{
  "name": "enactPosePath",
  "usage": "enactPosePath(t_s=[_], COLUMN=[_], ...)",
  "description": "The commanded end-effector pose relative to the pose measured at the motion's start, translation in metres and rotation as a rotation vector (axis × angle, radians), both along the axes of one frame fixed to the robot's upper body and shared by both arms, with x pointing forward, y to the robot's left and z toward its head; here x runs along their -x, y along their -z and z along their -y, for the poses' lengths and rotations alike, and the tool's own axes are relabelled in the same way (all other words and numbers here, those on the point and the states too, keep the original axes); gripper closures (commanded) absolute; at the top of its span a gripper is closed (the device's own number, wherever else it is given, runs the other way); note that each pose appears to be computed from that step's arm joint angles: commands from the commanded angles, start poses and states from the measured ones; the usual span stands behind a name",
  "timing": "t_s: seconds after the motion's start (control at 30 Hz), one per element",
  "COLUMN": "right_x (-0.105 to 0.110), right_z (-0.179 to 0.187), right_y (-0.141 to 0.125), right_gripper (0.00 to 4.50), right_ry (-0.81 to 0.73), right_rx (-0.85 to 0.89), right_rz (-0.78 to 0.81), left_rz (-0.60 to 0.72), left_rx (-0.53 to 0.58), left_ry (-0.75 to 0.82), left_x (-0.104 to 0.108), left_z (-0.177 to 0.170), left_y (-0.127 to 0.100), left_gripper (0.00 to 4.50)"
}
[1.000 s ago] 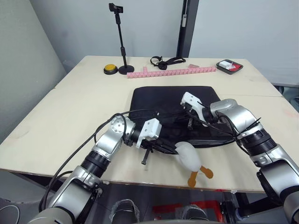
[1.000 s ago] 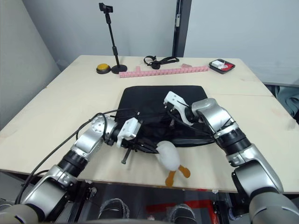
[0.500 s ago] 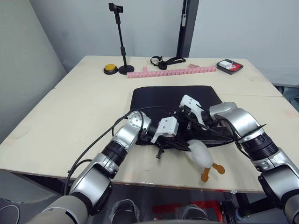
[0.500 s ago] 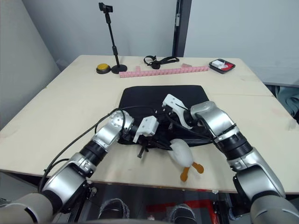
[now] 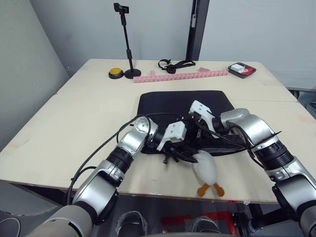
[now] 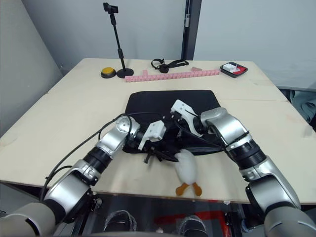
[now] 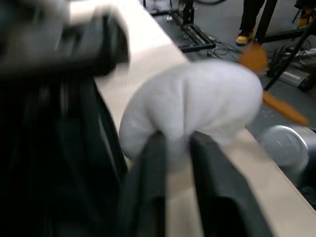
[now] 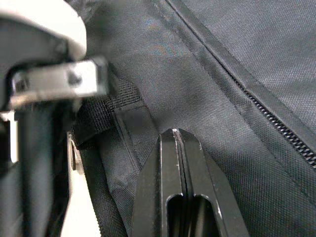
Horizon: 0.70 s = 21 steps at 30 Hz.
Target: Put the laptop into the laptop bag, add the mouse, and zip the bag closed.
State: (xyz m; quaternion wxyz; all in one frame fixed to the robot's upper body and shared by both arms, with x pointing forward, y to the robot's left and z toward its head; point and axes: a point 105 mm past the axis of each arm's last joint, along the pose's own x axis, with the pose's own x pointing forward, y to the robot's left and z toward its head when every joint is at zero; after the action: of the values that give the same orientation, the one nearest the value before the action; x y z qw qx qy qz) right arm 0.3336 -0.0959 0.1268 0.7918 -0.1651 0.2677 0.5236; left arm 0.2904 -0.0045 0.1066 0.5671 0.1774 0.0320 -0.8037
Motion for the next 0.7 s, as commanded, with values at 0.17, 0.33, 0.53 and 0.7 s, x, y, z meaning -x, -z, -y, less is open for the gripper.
enactPosePath(t_s=[0.17,0.33,0.53,0.7], right_x=[-0.001,-0.002,0.001,0.029], right_z=[0.002,0.003,0.005,0.023], right_y=[0.003,-0.002,-0.031,-0.083], right_gripper=[4.50,4.50,4.50,4.50], right_ry=[-0.001,-0.001,-0.009,-0.054], right_rx=[0.004,-0.004,-0.105,-0.245], right_rz=[-0.008,0.004,0.042,0.097], left_rz=[0.042,0.014,0.024,0.063], left_rx=[0.097,0.173,0.210,0.211], left_ry=[-0.029,-0.066,-0.122,-0.224], left_x=[0.004,0.010,0.014,0.009], left_z=[-0.019,-0.039,-0.070,-0.109], left_y=[-0.025,-0.051,-0.074,-0.095], left_gripper=[1.14,1.14,1.14,1.14])
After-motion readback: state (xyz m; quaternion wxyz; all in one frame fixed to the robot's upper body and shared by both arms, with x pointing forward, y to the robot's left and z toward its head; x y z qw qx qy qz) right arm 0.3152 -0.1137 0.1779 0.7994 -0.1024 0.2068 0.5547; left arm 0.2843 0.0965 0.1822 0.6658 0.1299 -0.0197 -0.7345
